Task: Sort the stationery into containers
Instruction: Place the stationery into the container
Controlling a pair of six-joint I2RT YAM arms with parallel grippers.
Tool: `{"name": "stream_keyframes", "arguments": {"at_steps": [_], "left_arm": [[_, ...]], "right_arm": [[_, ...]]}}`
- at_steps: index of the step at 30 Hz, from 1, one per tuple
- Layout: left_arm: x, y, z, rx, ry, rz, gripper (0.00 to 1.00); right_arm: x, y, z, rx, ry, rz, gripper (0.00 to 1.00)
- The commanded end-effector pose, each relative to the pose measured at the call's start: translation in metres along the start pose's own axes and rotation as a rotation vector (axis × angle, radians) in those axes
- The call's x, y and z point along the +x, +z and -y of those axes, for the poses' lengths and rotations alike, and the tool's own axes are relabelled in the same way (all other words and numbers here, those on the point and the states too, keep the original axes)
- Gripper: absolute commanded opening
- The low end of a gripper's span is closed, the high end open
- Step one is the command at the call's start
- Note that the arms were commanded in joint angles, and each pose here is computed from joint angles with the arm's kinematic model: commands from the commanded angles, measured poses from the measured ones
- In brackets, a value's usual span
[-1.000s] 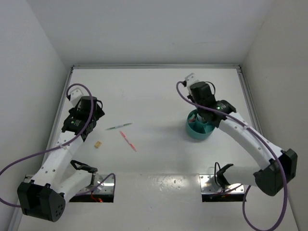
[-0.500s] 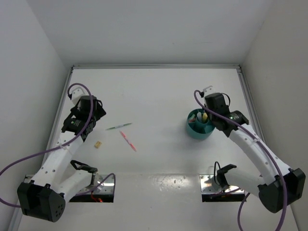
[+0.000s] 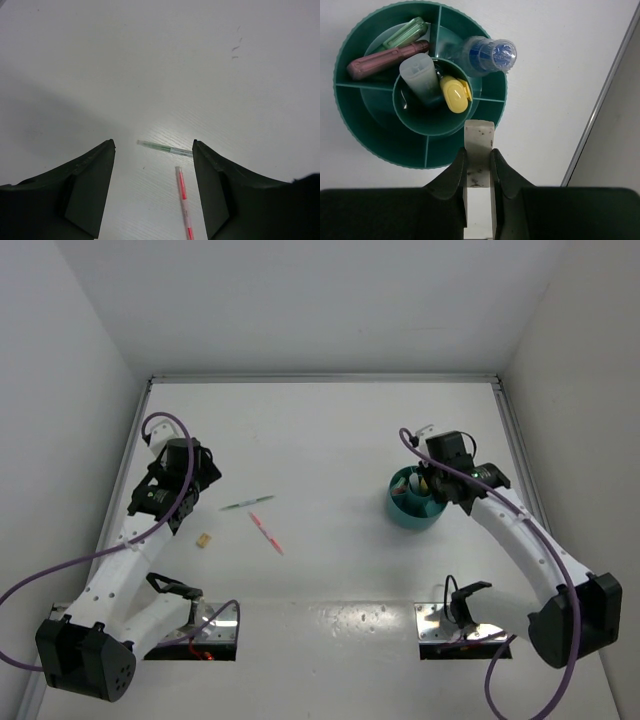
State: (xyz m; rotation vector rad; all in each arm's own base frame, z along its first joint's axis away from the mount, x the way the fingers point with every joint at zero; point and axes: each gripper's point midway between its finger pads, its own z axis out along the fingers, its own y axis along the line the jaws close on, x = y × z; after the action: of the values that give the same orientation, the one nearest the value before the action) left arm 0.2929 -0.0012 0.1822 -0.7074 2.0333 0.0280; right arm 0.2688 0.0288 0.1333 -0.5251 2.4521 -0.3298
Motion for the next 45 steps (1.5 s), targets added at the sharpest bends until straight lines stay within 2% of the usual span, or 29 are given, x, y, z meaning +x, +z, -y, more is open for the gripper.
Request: {"name": "stream_keyframes", "arguments": {"at_steps": [1,18,23,28,37,45], "left_arm": [[-0.009,-0.004,0.007,0.036,-0.011,0.032,0.69],[-0.009,-0.004,0.007,0.036,-0.011,0.032,0.69],[-0.009,-0.004,0.007,0.036,-0.011,0.032,0.69],[-0.007,-0.002,0.007,0.031,-0.007,0.025,0.69],[-0.007,-0.002,0.007,0.031,-0.007,0.025,0.69],[-0.007,-0.002,0.007,0.031,-0.007,0.025,0.69]], "right_arm": [[-0.006,0.009,-0.002,-0.023,0.011,0.022,0.0],[0.001,0.024,-0.003,-0.063,0.06,0.009,0.01],[0.002,0.026,-0.006,-0.09,0.067,0.014,0.1],[0.001,0.029,-0.005,-0.091,0.078,0.023,0.13],[0.007,0.032,-0.007,-0.11,0.091,0.015,0.3],[0.01,0.035,-0.005,-0.109,0.097,0.013,0.32]]}}
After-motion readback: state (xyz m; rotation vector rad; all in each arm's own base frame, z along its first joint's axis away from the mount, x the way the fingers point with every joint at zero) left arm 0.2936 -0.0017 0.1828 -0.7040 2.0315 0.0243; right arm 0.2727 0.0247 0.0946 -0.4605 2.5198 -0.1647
